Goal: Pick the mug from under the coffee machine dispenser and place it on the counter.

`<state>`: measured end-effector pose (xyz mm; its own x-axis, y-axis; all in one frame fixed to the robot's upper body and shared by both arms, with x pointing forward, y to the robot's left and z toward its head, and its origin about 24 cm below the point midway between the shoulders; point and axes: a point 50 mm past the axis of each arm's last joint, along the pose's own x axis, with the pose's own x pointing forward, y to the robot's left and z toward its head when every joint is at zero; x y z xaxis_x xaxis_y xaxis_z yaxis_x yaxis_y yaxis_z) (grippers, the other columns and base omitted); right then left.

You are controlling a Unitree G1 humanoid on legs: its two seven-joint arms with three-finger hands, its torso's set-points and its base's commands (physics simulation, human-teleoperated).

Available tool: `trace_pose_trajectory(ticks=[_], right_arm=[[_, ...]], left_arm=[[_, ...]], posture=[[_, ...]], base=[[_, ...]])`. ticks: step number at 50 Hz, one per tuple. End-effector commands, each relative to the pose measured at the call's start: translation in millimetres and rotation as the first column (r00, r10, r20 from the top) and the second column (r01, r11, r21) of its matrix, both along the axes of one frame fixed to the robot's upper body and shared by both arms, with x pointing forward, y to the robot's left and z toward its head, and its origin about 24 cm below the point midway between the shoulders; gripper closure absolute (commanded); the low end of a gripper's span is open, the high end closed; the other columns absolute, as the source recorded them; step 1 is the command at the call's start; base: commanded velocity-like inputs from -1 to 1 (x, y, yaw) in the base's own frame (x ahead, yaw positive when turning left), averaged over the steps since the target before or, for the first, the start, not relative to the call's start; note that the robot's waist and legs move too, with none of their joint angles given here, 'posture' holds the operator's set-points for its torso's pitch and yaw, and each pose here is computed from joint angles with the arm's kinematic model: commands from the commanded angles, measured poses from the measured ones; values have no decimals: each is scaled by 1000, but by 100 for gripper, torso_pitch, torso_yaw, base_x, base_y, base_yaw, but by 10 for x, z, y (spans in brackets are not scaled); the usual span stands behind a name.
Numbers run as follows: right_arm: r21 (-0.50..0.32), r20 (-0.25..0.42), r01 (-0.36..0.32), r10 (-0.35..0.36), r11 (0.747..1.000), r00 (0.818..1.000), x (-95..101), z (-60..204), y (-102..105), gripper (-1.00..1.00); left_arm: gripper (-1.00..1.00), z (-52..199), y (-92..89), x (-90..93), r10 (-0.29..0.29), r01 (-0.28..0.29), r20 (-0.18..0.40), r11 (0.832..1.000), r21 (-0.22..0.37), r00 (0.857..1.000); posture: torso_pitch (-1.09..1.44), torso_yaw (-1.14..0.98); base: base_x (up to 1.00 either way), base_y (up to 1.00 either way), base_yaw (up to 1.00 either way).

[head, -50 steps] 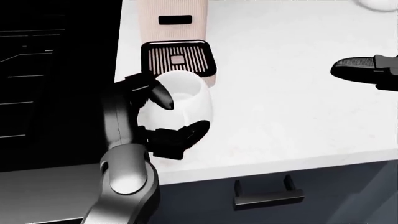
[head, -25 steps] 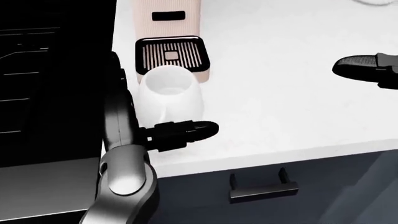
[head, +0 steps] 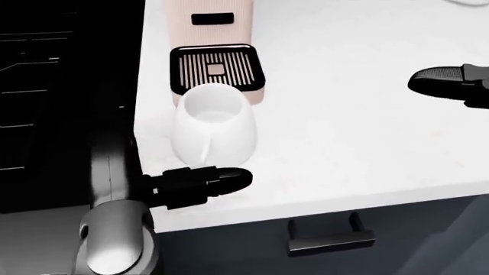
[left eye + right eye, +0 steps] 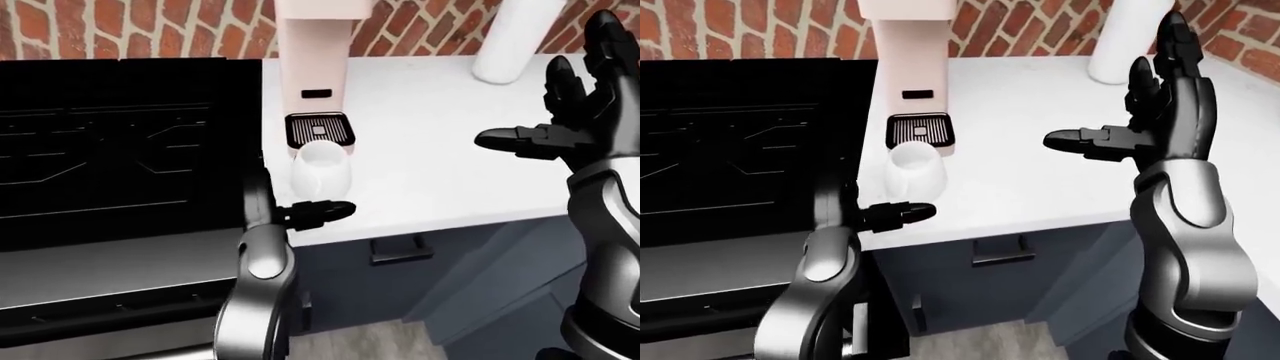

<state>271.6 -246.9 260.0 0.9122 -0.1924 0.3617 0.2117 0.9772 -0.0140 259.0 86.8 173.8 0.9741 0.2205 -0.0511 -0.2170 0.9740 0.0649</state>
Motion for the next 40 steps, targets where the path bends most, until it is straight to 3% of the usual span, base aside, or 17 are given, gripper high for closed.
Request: trace_pose_trajectory(ticks=[1,7,11,17,20,25,28,33,34,40], right_arm=[[-23,82,7,-5,1000,997,-63,156,3,-100],[-22,81,8,-6,1000,997,-62,155,8,-100],[-23,81,9,-7,1000,997,-65,157,0,-100],[-23,82,12,-10,1000,997,-63,159,-6,-100],[-23,82,13,-11,1000,997,-67,162,-11,-100],[-24,85,15,-13,1000,996,-72,178,-18,-100],[-24,87,18,-16,1000,996,-76,187,-29,-100],[-24,91,24,-22,999,996,-88,209,-53,-100],[-25,92,24,-22,999,995,-94,218,-53,-100],[-25,100,26,-23,999,995,-105,253,-66,-100]], left_arm=[[-100,189,-11,-86,-31,32,70,999,-6,997],[-100,354,74,-247,-73,73,84,997,-6,994],[-100,520,192,-277,-94,97,132,995,-18,987],[-100,813,488,-282,-81,88,210,996,-22,974],[-100,1034,652,-307,-99,104,286,995,-3,953],[-100,1214,939,-285,-67,71,356,998,2,932],[-100,1342,1038,-306,-84,88,417,996,9,905],[-100,1430,1222,-283,-91,90,444,996,22,891],[-100,1464,1273,-272,-85,80,467,996,30,880],[-100,1523,1403,-277,-92,64,528,995,71,844]], posture=[[0,0],[0,0],[0,0],[0,0],[0,0],[0,0],[0,0],[0,0],[0,0],[0,0]], base=[[0,0,0],[0,0,0],[0,0,0],[0,0,0],[0,0,0],[0,0,0],[0,0,0],[0,0,0],[0,0,0],[0,0,0]])
